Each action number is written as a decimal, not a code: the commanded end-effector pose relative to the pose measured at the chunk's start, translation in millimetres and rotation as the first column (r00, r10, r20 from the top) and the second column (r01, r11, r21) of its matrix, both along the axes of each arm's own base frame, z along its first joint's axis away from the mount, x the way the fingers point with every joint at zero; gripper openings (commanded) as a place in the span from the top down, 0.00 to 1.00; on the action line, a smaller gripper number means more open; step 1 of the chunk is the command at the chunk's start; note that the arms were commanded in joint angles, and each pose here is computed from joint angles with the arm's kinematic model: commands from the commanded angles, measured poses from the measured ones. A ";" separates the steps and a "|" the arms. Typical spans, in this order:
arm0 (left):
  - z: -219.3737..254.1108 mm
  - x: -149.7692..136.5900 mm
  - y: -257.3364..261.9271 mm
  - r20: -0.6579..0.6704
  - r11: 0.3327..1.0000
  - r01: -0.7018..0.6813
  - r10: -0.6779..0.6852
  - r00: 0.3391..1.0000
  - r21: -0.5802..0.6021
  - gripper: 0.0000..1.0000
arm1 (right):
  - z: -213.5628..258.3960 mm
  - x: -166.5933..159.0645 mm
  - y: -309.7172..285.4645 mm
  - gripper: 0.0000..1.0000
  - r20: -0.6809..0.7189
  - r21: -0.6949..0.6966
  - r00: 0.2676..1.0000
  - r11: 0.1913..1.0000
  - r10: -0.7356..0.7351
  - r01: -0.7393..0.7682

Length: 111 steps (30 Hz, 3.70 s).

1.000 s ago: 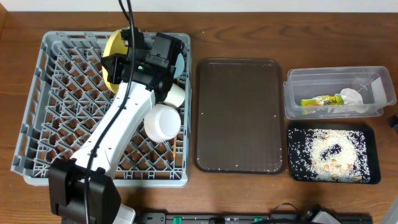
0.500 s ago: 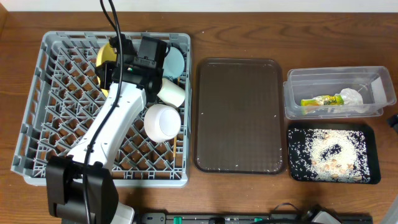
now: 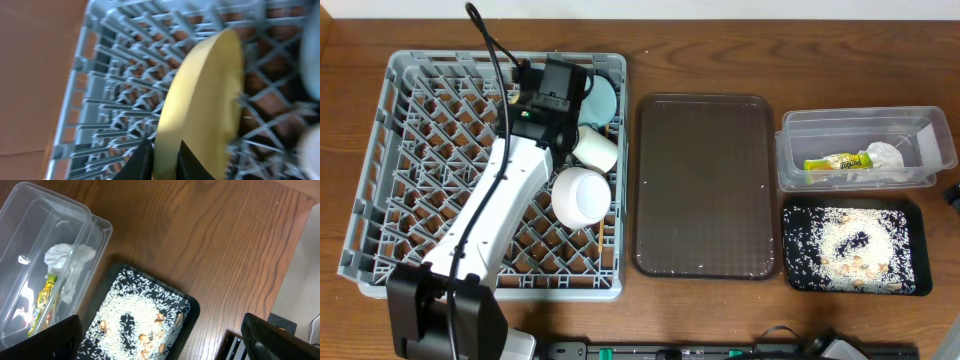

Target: Sort waste into correct bins and load items into the dishwasher rack

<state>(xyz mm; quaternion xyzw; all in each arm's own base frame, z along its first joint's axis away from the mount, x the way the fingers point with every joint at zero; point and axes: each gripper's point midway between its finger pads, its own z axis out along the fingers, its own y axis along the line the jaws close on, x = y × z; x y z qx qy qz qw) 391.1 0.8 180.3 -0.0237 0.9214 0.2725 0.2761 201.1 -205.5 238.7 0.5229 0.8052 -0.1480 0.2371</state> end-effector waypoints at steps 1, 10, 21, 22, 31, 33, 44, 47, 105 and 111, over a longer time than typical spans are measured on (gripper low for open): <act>-37.9 -8.1 -48.1 -0.109 0.971 0.110 -0.135 0.985 -0.212 0.84 | 2.5 -3.2 -2.7 0.01 0.003 -0.008 1.000 1.000 -0.014 0.014; -41.2 -14.2 -82.9 -0.117 0.947 0.192 -0.228 0.967 -0.259 0.65 | 2.5 -3.2 -2.7 0.01 0.003 -0.008 1.000 1.000 -0.014 0.014; 9.1 -5.1 -89.4 0.040 0.931 0.200 -0.197 0.980 -0.305 0.36 | 2.5 -3.2 -2.7 0.01 0.003 -0.008 1.000 1.000 -0.014 0.014; 19.1 -4.7 -89.5 0.070 0.928 0.208 -0.196 0.978 -0.310 0.34 | 2.5 -3.2 -2.7 0.01 0.003 -0.008 1.000 1.000 -0.014 0.014; 104.1 -26.1 -71.9 0.322 0.895 0.225 -0.098 0.941 -0.385 0.24 | 2.5 -3.2 -2.7 0.01 0.003 -0.008 1.000 1.000 -0.014 0.014; 119.5 -37.6 -66.8 0.367 0.873 0.197 -0.022 0.930 -0.447 0.22 | 2.5 -3.2 -2.7 0.01 0.003 -0.008 1.000 1.000 -0.014 0.014; 129.8 -72.4 -61.9 0.334 0.752 0.135 0.119 0.935 -0.645 0.14 | 2.4 -2.7 -2.1 0.01 0.004 -0.006 1.000 1.000 -0.012 0.012; 125.3 -72.8 -41.2 0.314 0.764 0.073 0.174 0.933 -0.641 0.13 | 2.4 -2.7 -2.2 0.01 0.004 -0.006 1.000 1.000 -0.012 0.012; 117.8 -77.1 -28.4 0.278 0.772 0.019 0.205 0.938 -0.635 0.09 | 106.8 -37.5 169.3 0.01 0.413 -0.355 0.634 0.757 0.653 -0.548; 117.8 -77.0 -28.4 0.278 0.772 0.020 0.205 0.938 -0.636 0.09 | 87.1 -50.9 157.1 0.01 0.517 -0.447 0.592 0.785 0.618 -0.429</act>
